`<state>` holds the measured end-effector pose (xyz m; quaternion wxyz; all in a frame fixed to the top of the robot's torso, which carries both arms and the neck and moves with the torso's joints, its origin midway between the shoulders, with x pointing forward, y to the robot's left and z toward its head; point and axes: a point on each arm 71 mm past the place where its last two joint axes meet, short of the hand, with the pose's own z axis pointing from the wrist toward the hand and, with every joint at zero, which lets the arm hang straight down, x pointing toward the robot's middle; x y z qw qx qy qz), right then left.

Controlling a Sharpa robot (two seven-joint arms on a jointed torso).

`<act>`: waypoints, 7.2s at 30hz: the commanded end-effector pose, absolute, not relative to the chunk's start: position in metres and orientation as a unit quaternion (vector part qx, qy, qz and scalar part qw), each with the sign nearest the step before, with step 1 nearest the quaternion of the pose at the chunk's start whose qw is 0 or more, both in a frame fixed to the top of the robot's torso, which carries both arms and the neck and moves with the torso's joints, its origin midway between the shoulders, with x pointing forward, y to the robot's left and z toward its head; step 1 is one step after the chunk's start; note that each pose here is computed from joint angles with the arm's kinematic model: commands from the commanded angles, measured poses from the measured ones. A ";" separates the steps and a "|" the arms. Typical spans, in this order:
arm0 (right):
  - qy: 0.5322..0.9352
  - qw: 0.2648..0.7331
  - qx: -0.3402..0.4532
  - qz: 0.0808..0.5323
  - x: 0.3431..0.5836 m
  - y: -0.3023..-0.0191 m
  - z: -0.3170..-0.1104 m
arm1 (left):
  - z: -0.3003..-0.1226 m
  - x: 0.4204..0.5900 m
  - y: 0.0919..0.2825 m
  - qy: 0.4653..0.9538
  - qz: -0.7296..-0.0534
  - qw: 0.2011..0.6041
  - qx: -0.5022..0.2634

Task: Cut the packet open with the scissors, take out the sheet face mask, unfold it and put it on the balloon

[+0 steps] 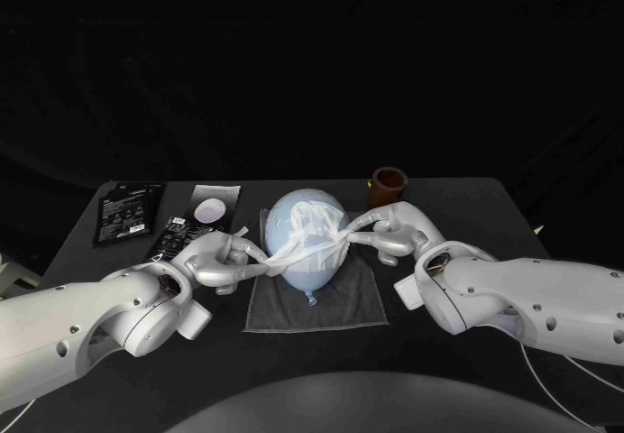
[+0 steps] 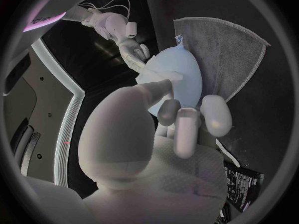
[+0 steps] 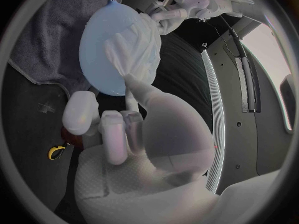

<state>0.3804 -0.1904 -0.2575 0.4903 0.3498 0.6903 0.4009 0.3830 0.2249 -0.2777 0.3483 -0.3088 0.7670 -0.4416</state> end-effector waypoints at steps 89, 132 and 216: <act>0.788 0.480 0.234 0.306 0.398 -0.224 -0.235 | -0.283 0.388 0.228 0.786 -0.429 0.329 -0.301; 0.628 0.637 0.030 0.446 0.393 -0.190 -0.196 | -0.198 0.417 0.217 0.668 -0.526 0.510 -0.128; 0.625 0.666 -0.017 0.407 0.402 -0.168 -0.219 | -0.212 0.416 0.161 0.714 -0.428 0.553 -0.038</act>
